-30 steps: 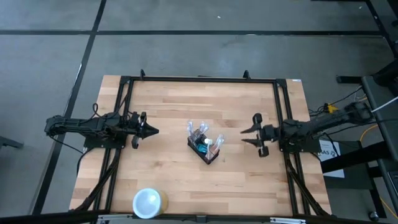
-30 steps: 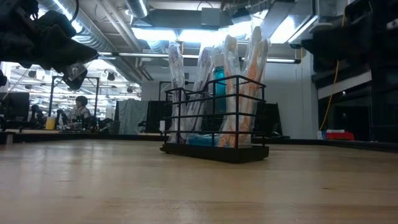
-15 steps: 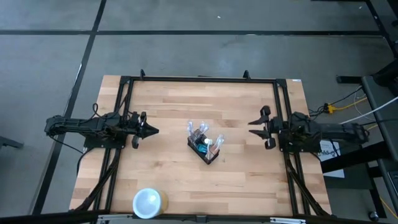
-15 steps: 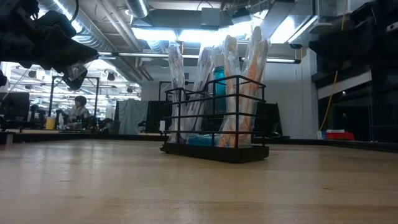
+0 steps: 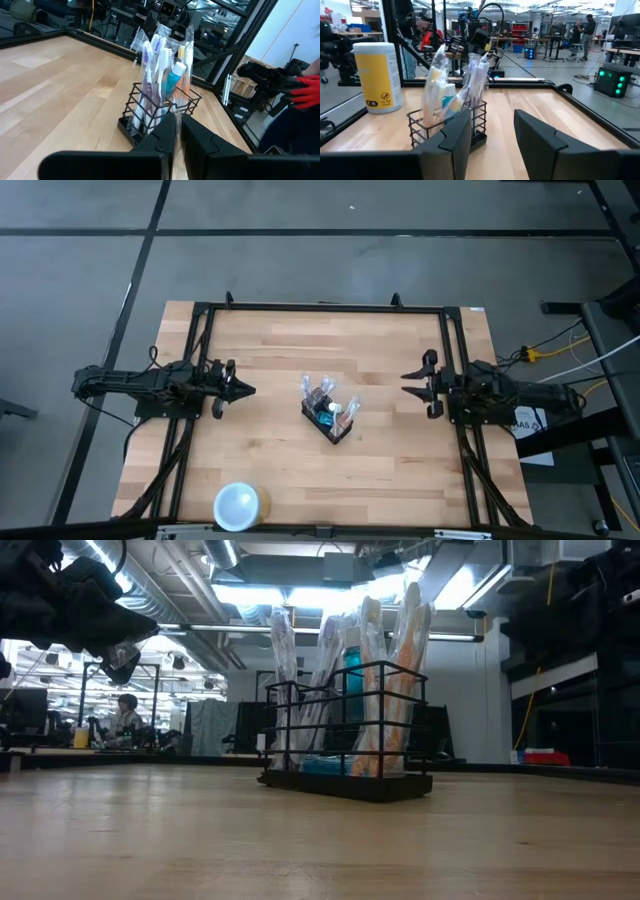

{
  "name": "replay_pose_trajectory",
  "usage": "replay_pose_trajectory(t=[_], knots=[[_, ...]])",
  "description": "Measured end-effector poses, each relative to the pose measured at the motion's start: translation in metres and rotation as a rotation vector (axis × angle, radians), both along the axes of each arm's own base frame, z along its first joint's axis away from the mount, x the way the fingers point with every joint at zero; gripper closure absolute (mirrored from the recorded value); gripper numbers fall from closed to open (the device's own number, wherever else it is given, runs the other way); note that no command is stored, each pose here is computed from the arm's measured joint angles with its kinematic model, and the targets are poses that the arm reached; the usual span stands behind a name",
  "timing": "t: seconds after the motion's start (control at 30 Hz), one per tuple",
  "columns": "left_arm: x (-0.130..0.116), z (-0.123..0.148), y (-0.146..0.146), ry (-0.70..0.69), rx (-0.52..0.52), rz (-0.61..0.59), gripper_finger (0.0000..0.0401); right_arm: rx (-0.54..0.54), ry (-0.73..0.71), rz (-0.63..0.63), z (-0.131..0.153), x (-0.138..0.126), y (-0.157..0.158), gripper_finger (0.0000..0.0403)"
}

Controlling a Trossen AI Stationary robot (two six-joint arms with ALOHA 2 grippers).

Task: Pick & Place toothbrushing station
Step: Return to home position

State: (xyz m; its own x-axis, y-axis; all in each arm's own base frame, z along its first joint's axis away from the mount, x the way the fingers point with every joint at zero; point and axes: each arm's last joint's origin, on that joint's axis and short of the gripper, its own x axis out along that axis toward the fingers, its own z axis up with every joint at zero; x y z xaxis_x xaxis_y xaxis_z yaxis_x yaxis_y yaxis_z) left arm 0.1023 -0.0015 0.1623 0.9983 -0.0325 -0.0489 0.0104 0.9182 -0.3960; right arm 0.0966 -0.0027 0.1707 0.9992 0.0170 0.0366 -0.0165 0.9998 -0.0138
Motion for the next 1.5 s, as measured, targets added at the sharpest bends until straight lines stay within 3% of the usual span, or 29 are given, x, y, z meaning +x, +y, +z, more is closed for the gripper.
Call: replay_pose_trajectory(t=[0.17, 1.5], knots=[[0.0, 0.0, 0.0, 0.0, 0.0, 0.0, 0.0381, -0.042, -0.001, -0.002, 0.0, 0.0, 0.0002, 0.025], [0.0, 0.0, 0.0, 0.0, 0.0, -0.001, 0.0376, -0.044, 0.003, -0.001, -0.0003, 0.0003, 0.0003, 0.025]])
